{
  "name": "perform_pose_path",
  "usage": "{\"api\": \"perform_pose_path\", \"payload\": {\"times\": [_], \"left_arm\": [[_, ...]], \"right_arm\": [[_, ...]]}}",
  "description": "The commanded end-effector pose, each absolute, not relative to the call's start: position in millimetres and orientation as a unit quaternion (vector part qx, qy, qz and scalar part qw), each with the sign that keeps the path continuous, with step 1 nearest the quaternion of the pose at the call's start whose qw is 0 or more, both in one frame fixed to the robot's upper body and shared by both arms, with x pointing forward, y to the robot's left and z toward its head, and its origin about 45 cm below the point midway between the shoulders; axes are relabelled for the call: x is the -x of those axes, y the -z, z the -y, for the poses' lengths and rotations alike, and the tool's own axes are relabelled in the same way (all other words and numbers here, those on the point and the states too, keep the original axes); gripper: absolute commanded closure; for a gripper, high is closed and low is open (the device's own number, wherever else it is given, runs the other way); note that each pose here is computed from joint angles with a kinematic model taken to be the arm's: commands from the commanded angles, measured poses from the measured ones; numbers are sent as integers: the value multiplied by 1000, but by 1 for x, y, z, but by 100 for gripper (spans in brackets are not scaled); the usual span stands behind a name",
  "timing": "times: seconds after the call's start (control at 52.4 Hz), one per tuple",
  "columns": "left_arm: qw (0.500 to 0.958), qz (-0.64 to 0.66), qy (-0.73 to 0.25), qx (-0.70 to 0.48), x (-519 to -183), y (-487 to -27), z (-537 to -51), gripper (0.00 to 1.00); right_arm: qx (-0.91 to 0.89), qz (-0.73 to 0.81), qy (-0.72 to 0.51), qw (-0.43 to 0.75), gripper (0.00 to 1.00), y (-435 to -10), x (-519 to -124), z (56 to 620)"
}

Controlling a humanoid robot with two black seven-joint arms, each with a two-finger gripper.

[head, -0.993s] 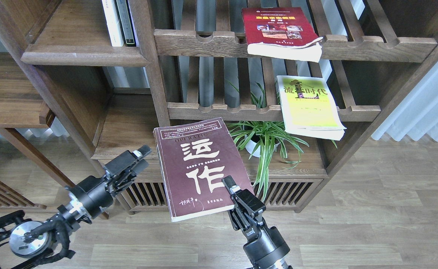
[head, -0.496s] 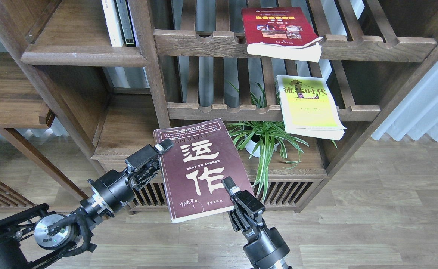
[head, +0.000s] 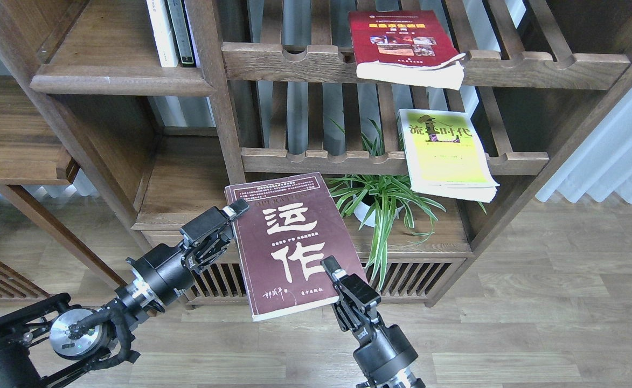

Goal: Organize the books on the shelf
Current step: 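Bring the left gripper to the maroon book's edge nearest it, then grasp the maroon book with the left gripper and release the right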

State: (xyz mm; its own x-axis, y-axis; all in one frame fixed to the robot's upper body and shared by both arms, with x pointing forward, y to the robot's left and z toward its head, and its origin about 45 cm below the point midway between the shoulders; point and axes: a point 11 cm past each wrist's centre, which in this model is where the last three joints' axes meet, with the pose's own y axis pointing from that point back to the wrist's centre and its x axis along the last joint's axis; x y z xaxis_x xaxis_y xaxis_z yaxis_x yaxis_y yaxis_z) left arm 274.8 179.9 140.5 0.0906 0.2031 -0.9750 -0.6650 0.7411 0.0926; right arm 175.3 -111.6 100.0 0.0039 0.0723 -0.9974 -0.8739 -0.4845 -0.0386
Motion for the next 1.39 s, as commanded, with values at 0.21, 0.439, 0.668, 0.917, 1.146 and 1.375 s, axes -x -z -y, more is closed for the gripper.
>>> {"api": "perform_pose_path", "payload": {"times": [0.21, 0.439, 0.668, 0.917, 1.146, 1.375], "left_arm": [[710, -610, -302, 181, -268, -134, -177, 33], [701, -616, -304, 193, -273, -138, -178, 36], [699, -622, -301, 183, -267, -133, -175, 41], [699, -624, -300, 177, -264, -130, -174, 48], [702, -622, -298, 178, -266, -133, -172, 66], [702, -624, -293, 181, -266, -134, -167, 89]], "right_arm": [[596, -322, -630, 380, 97, -102, -172, 99], [597, -311, -638, 372, 97, -103, -166, 91], [597, -305, -639, 377, 97, -106, -167, 86], [597, -304, -639, 377, 97, -106, -167, 85], [596, -301, -639, 381, 97, -108, -169, 82], [597, -301, -638, 382, 97, -108, -171, 82]]}}
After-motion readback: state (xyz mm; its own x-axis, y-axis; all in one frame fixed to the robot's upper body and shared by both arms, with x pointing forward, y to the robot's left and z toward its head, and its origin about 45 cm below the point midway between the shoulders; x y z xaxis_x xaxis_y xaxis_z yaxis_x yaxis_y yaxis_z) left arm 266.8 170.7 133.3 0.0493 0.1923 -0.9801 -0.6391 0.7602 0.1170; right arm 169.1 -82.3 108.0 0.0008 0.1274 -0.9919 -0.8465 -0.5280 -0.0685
